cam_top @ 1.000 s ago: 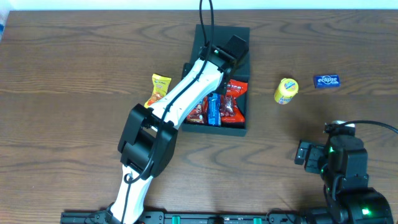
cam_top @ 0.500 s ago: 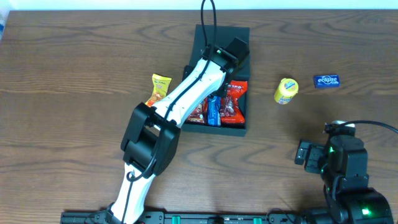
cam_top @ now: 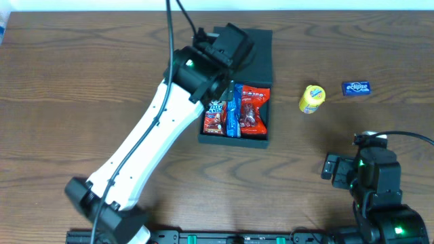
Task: Pack container
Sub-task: 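Withdraw the left gripper and move it to the yellow Julie's packet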
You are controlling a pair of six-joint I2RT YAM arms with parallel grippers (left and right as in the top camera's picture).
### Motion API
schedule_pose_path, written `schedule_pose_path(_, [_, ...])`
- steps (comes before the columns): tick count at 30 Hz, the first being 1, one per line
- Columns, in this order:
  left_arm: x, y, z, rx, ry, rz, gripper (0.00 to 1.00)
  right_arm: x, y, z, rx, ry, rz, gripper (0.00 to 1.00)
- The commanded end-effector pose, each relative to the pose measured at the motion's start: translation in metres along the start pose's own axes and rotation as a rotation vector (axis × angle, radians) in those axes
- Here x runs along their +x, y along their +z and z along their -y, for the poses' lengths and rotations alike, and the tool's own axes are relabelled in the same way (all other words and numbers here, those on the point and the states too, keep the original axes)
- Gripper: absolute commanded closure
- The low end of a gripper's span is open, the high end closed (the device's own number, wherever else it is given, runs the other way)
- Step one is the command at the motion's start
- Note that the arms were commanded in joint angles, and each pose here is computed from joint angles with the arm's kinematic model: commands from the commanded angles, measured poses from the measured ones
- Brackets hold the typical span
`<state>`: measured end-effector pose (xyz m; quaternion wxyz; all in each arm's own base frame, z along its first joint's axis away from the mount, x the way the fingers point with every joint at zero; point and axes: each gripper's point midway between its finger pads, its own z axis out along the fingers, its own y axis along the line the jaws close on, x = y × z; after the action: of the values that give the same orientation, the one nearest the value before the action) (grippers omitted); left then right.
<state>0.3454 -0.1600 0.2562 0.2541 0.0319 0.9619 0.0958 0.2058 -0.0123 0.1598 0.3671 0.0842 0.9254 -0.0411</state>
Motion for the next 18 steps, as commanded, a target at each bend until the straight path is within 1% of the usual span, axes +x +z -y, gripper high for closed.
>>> schedule_pose_path(1, [0.016, 0.006, -0.025, -0.054, -0.003, -0.007, 0.05, -0.001, 0.000, 0.002, 0.009, -0.002, 0.005, 0.01])
schedule_pose_path(4, [0.035, 0.016, -0.035, -0.026, -0.017, -0.010, 0.05, -0.001, 0.000, 0.002, 0.009, -0.002, 0.004, 0.01])
schedule_pose_path(8, [0.068, 0.045, -0.031, 0.106, 0.001, -0.076, 0.05, -0.001, 0.000, 0.002, 0.009, -0.003, 0.005, 0.01])
schedule_pose_path(11, [0.081, 0.072, -0.034, 0.131, 0.001, -0.126, 0.05, -0.001, 0.000, 0.002, 0.009, -0.002, 0.005, 0.01])
schedule_pose_path(13, [0.086, 0.094, -0.043, 0.108, -0.029, -0.150, 0.05, -0.001, 0.000, 0.002, 0.009, -0.003, 0.004, 0.01])
schedule_pose_path(18, [0.080, 0.140, -0.042, 0.135, 0.023, -0.173, 0.04, -0.001, 0.000, 0.002, 0.009, -0.002, 0.005, 0.01])
